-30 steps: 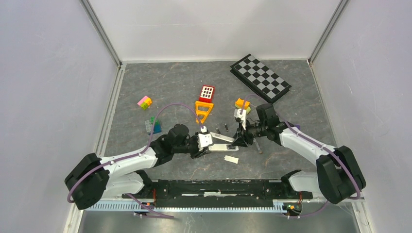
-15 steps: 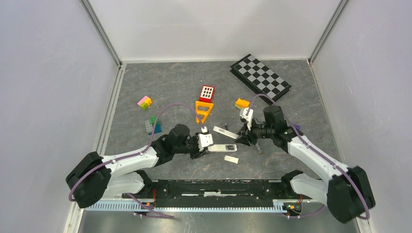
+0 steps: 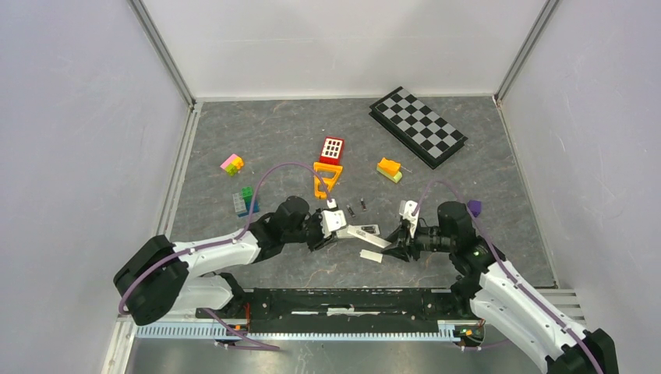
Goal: Unload the batteries from the remote control
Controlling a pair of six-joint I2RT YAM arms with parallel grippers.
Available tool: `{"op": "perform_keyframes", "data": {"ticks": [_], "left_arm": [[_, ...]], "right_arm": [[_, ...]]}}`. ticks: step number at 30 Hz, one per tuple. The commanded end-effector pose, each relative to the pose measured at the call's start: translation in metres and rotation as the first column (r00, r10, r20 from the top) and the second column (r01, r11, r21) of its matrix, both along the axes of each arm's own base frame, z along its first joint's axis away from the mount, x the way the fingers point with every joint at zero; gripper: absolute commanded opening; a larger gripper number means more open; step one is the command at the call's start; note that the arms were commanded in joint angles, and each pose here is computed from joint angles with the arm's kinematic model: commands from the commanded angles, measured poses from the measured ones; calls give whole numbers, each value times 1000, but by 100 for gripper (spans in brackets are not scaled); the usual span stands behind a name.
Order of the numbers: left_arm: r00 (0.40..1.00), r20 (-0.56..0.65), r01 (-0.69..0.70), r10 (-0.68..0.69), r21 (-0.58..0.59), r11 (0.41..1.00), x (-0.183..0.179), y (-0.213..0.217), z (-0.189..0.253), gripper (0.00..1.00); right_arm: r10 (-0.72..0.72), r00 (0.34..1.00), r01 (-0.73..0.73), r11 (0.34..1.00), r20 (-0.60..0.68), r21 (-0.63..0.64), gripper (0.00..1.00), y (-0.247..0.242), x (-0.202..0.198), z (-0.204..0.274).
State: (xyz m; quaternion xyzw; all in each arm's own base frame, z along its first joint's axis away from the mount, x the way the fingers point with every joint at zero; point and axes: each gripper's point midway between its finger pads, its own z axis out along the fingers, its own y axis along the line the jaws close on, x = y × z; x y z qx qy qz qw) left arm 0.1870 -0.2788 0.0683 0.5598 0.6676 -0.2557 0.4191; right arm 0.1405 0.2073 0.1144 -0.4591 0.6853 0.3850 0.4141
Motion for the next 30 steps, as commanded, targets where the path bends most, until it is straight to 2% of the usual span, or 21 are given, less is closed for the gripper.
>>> {"op": "perform_keyframes", "data": {"ticks": [1,3,7,16,23,27,30], "left_arm": [[998,60,-30,34,-64,998,16,-6,24,2],[997,70,-32,37,-72,997,17,-5,28,2],[997,71,-4,10,-82,997,16,-7,31,2],[999,45,33,-28,-103,994,8,-12,33,2],[999,42,38,-33,-109,993,7,-12,34,2],[999,42,37,-32,-112,993,6,-12,34,2],[999,42,37,-32,-113,993,5,-11,34,2]], "right_arm": [[-32,995,28,998,-96,-47,0,-2,-12,-18],[-27,989,14,996,-147,-90,0,-1,-19,-30],[82,980,-107,985,-179,-135,0,12,-39,-39],[91,975,-139,962,-202,-236,3,22,-31,-53],[185,956,-244,931,-226,-271,4,36,-41,-60],[167,964,-227,923,-207,-312,12,38,-33,-64],[144,971,-203,921,-193,-332,27,36,-28,-65]]}}
